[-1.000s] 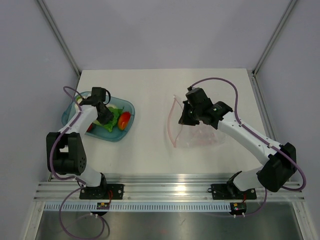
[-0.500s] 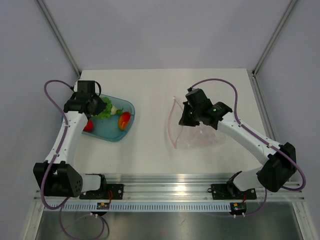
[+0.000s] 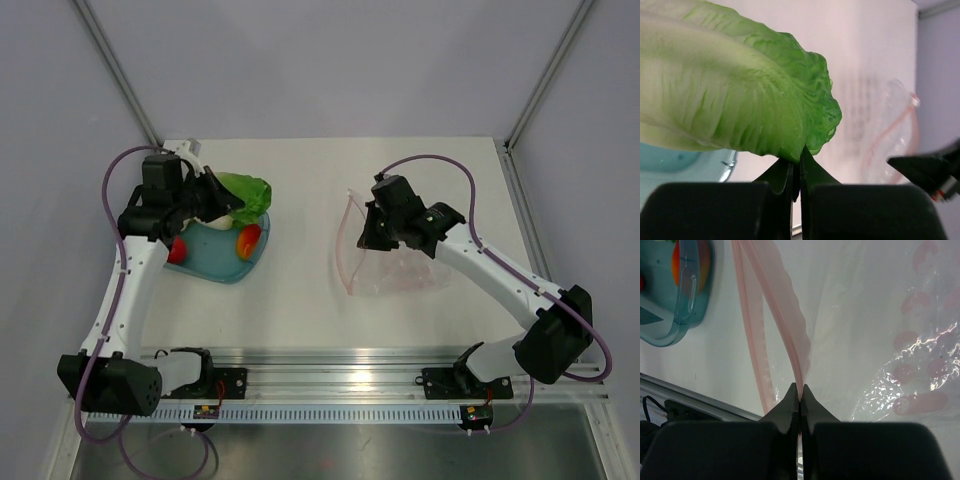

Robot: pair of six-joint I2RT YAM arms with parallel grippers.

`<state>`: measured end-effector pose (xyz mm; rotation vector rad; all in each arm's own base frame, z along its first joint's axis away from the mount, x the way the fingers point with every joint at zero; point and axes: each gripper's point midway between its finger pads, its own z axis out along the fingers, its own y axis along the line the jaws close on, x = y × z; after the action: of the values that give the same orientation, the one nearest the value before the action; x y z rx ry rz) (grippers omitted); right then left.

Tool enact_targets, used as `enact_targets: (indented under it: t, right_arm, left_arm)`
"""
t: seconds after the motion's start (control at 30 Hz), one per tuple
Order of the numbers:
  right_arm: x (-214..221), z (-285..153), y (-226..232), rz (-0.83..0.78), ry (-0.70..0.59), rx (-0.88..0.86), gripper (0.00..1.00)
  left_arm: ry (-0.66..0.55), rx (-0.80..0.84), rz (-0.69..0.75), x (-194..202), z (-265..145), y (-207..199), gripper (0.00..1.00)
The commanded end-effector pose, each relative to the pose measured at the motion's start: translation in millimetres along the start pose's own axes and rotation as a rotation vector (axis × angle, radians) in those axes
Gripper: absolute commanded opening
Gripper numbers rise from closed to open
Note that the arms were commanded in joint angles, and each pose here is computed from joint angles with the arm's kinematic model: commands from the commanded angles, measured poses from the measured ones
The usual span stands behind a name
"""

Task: Place the food in the zip-top bag and seal the zipper
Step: Pick up the fake vegetable from the bin, then place the fake vegetable in the bin.

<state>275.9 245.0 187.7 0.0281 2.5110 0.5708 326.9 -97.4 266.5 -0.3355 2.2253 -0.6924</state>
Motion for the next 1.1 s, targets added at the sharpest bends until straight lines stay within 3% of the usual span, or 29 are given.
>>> enact_targets:
  t: [0.0, 0.2, 0.23, 0.3, 0.33, 0.37, 0.53, 0.77, 0.9, 0.93, 1.0, 1.03, 1.07]
  right_arm:
    - [-19, -9, 18, -0.036, -0.056, -0.054, 0.0]
    - [-34, -8, 34, -0.003, -0.129, -0.124, 0.0]
    - [-35, -7, 35, -0.002, -0.132, -0.127, 0.0]
    - [-38, -6, 42, -0.012, -0.128, -0.157, 0.0]
    - [-39, -5, 43, -0.014, -0.13, -0.159, 0.0]
    - [-41, -3, 45, -0.023, -0.137, -0.169, 0.0]
    - [-45, 4, 46, 0.007, -0.133, -0.205, 0.0]
    - [-45, 7, 57, 0.047, -0.122, -0.271, 0.0]
    - [-42, 4, 55, 0.054, -0.12, -0.268, 0.0]
    - [-40, 3, 53, 0.055, -0.117, -0.264, 0.0]
    - [-36, -1, 49, 0.057, -0.116, -0.258, 0.0]
    - [-35, -4, 48, 0.057, -0.118, -0.255, 0.0]
    - [-34, -6, 46, 0.058, -0.12, -0.253, 0.0]
  left_arm:
    - [-0.032, 0.358, 0.152, -5, -37, -71, 0.0]
    - [0.08, 0.7, 0.155, 15, -73, -122, 0.0]
    - [0.116, 0.748, 0.092, 18, -80, -129, 0.0]
    - [0.129, 0.888, 0.11, 25, -92, -141, 0.0]
    - [0.167, 0.915, 0.023, 27, -97, -145, 0.0]
    - [0.135, 0.971, 0.05, 28, -99, -148, 0.0]
    - [0.11, 1.079, -0.085, 30, -122, -169, 0.0]
    - [0.12, 1.207, -0.074, 34, -152, -198, 0.0]
    - [0.09, 1.107, -0.05, 28, -140, -193, 0.0]
    - [0.078, 0.937, -0.067, 30, -108, -172, 0.0]
    - [-0.06, 0.735, 0.069, 10, -94, -153, 0.0]
    - [-0.078, 0.486, -0.011, 6, -71, -118, 0.0]
    - [-0.114, 0.388, -0.009, -5, -64, -105, 0.0]
